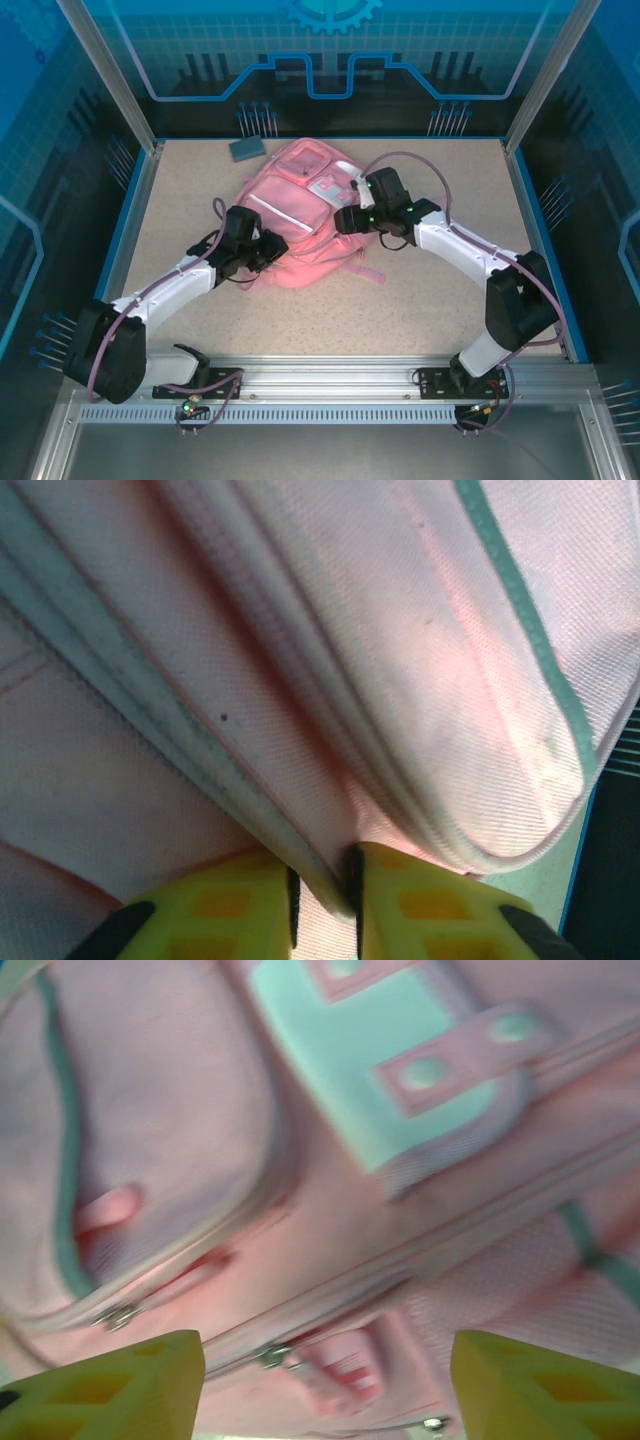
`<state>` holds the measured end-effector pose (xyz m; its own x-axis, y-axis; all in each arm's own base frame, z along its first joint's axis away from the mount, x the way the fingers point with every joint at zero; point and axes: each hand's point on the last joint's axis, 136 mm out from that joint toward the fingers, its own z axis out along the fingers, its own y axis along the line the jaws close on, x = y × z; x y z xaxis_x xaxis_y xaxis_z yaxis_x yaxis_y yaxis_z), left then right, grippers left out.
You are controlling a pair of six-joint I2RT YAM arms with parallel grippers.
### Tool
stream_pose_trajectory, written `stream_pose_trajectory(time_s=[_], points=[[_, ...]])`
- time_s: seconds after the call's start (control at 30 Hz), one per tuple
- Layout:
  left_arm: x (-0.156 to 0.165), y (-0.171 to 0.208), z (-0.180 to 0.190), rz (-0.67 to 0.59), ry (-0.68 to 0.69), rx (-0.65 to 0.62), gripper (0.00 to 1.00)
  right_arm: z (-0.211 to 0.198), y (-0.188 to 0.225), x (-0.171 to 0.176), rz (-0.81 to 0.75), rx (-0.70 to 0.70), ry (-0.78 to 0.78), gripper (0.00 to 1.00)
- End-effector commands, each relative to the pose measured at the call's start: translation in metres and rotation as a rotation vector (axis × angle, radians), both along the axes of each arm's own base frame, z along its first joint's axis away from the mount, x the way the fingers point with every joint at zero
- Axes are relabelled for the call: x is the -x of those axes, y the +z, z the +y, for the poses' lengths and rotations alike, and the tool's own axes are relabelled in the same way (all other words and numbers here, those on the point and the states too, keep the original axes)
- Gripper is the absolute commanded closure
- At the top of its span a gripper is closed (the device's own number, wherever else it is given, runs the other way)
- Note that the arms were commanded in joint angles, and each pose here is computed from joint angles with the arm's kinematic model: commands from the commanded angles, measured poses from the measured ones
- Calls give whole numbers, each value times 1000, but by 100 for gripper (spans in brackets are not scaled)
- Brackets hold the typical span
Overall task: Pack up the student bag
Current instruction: Zip the student bag at the top-center of the table.
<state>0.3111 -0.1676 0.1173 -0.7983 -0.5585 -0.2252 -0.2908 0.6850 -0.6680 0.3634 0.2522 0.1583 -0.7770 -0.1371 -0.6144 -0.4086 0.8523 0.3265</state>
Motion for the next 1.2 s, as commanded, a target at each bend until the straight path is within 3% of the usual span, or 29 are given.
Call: stream_pose_trajectory(time_s=[0.0, 0.13, 0.23, 0.47, 0.7, 1.0, 1.17], points=[[11, 15, 9, -12, -37, -63, 63, 23, 12, 10, 12, -60, 129, 30], [16, 27, 24, -33, -28, -89, 45, 36, 9, 1, 26, -80, 167, 25], [18, 33, 32, -49, -20, -97, 41, 45, 5, -8, 40, -87, 184, 24], [13, 30, 25, -42, -40, -59, 40, 53, -9, -17, 82, -87, 215, 25], [5, 24, 14, -35, -73, -25, 46, 63, 0, 12, 74, -175, 373, 26], [2, 21, 11, -32, -84, -19, 46, 71, -8, 9, 67, -154, 419, 18], [0, 19, 10, -30, -90, -17, 47, 83, -9, 24, 78, -174, 495, 18]])
